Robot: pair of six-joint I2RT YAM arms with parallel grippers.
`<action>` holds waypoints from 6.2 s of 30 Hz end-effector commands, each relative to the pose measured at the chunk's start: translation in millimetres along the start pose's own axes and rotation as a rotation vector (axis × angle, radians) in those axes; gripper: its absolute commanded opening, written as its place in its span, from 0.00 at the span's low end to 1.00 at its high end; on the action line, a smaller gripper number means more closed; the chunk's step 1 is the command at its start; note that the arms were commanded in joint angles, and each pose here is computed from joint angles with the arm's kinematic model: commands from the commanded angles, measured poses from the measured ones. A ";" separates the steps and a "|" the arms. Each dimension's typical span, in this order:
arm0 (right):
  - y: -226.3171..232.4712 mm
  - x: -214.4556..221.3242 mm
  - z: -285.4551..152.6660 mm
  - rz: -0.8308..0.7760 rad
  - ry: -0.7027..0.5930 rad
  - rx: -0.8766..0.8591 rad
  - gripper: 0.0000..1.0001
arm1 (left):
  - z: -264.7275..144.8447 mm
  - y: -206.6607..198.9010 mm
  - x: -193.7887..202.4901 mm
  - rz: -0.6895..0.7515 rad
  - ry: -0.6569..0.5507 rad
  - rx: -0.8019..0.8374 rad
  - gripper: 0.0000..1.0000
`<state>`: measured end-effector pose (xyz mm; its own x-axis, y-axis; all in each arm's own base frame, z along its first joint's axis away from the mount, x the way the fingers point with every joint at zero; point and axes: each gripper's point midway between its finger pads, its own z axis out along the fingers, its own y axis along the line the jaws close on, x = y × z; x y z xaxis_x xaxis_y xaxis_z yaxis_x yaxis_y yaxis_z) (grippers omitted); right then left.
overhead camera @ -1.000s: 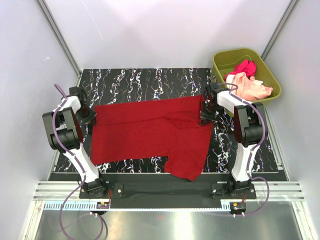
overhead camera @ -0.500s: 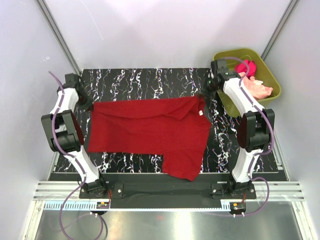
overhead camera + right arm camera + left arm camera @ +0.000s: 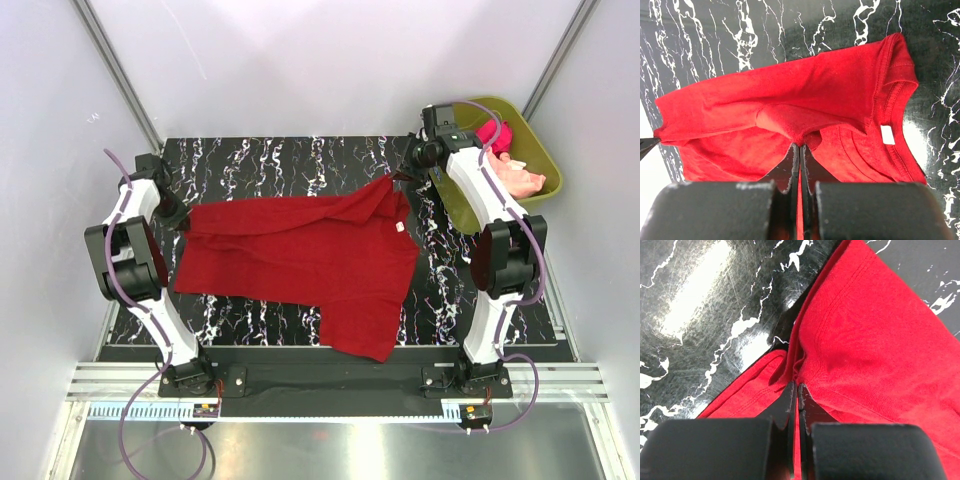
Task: Fold and stack the t-shirts
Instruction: Fold the tshirt
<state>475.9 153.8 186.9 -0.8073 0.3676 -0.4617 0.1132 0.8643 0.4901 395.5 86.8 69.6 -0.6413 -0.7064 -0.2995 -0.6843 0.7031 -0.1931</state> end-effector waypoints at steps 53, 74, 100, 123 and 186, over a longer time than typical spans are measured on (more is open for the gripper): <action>36.3 -162.0 11.8 -0.013 -0.376 -0.182 0.00 | -15.0 -148.7 -142.1 -0.056 -0.292 0.565 0.00; 24.8 -167.9 0.2 0.040 -0.359 -0.216 0.00 | -17.1 -178.4 -153.0 0.010 -0.276 0.674 0.00; -33.3 -7.3 -50.6 0.160 -0.069 -0.048 0.00 | 11.0 -83.2 -80.3 0.135 -0.076 0.269 0.00; -65.4 45.0 -40.9 0.167 0.050 0.038 0.00 | 25.8 -43.0 -57.2 0.133 -0.035 0.136 0.00; -53.9 -56.5 196.3 -0.198 -0.154 0.282 0.46 | 88.7 -112.6 -86.9 -0.087 0.019 0.317 0.39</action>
<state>615.8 157.0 26.2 -0.7654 0.2797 -0.5796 0.1964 0.9592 0.2036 561.2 71.5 28.3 -0.5564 -0.8076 -0.1953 -0.6339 0.5646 -0.5286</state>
